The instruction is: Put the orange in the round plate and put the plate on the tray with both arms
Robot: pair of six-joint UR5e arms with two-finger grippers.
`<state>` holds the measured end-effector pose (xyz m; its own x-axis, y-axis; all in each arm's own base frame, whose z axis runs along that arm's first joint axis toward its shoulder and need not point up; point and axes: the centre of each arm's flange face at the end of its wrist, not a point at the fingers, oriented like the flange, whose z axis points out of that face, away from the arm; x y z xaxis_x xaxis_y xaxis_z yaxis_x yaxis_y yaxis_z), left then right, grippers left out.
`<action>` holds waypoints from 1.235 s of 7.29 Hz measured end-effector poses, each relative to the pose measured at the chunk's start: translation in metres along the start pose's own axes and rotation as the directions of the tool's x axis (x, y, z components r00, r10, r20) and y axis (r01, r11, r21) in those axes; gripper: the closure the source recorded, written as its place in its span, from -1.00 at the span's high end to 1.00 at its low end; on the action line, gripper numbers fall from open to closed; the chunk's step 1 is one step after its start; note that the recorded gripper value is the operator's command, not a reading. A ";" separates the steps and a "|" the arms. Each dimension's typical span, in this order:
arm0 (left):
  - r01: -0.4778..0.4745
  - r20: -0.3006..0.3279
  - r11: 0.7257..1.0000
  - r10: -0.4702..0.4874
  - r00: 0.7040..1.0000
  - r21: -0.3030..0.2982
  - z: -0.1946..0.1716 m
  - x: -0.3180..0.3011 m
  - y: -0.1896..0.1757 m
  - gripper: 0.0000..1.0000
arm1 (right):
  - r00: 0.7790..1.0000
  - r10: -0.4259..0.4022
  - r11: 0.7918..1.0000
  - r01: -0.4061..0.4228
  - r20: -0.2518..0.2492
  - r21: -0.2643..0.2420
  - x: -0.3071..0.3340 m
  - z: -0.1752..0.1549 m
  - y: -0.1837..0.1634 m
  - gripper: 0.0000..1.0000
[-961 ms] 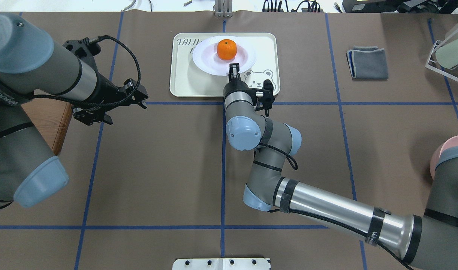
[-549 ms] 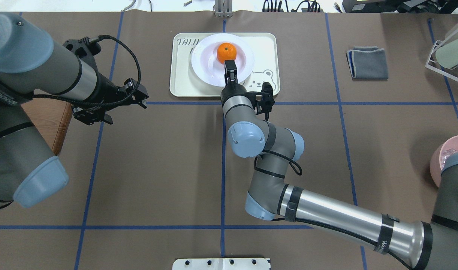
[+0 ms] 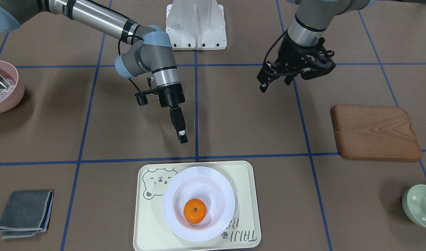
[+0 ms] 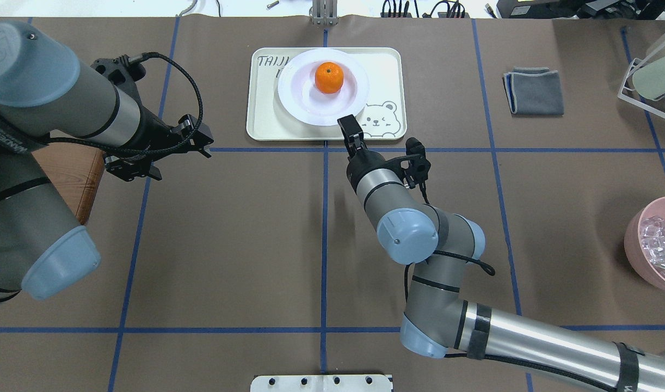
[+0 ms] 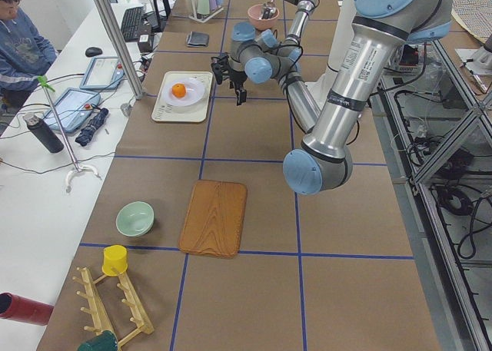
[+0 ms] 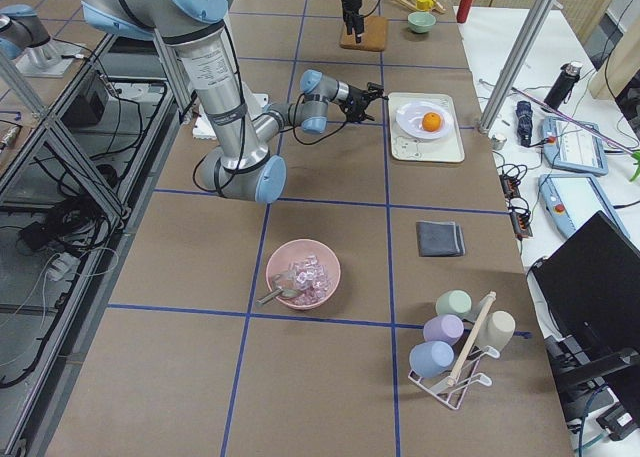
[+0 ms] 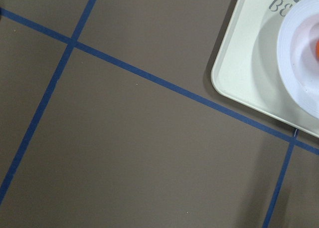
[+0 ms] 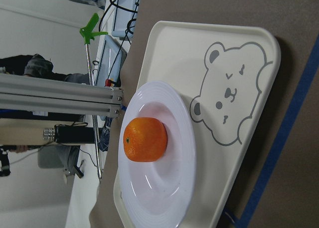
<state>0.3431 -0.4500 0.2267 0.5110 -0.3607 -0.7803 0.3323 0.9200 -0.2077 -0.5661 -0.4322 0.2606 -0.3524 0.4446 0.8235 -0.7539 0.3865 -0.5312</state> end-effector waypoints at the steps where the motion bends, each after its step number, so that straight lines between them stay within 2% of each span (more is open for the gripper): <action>1: -0.031 0.007 1.000 0.031 1.000 0.002 0.003 -0.002 -0.004 0.95 | 0.990 -0.135 0.990 0.133 -0.031 -0.057 0.006 -0.012 -0.012 1.00; 2: -0.079 0.020 0.997 0.079 0.997 0.009 0.005 -0.008 -0.012 0.95 | 0.962 -0.268 0.959 0.260 -0.055 -0.114 0.010 -0.018 -0.028 1.00; 3: -0.139 0.040 0.990 0.138 0.990 0.020 0.005 -0.021 -0.028 0.95 | 0.916 -0.394 0.910 0.377 -0.077 -0.175 0.010 -0.018 -0.057 1.00; 5: -0.257 0.091 0.966 0.253 0.963 0.035 0.001 -0.059 -0.064 0.95 | 0.801 -0.589 0.786 0.535 -0.110 -0.310 -0.002 -0.013 -0.153 1.00; 6: -0.307 0.114 0.951 0.302 0.947 0.035 -0.001 -0.076 -0.077 0.95 | 0.737 -0.665 0.719 0.586 -0.122 -0.374 -0.009 -0.012 -0.206 1.00; 9: -0.447 0.169 0.894 0.436 0.884 0.030 -0.011 -0.114 -0.113 0.95 | 0.498 -0.856 0.487 0.686 -0.138 -0.541 -0.035 -0.024 -0.345 1.00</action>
<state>0.2391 -0.5113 0.3327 0.7304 0.0565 -0.6807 0.0923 0.9793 0.1803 -0.2802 -0.5616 0.4102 0.5462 0.0023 0.8376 -0.3081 0.9304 0.1984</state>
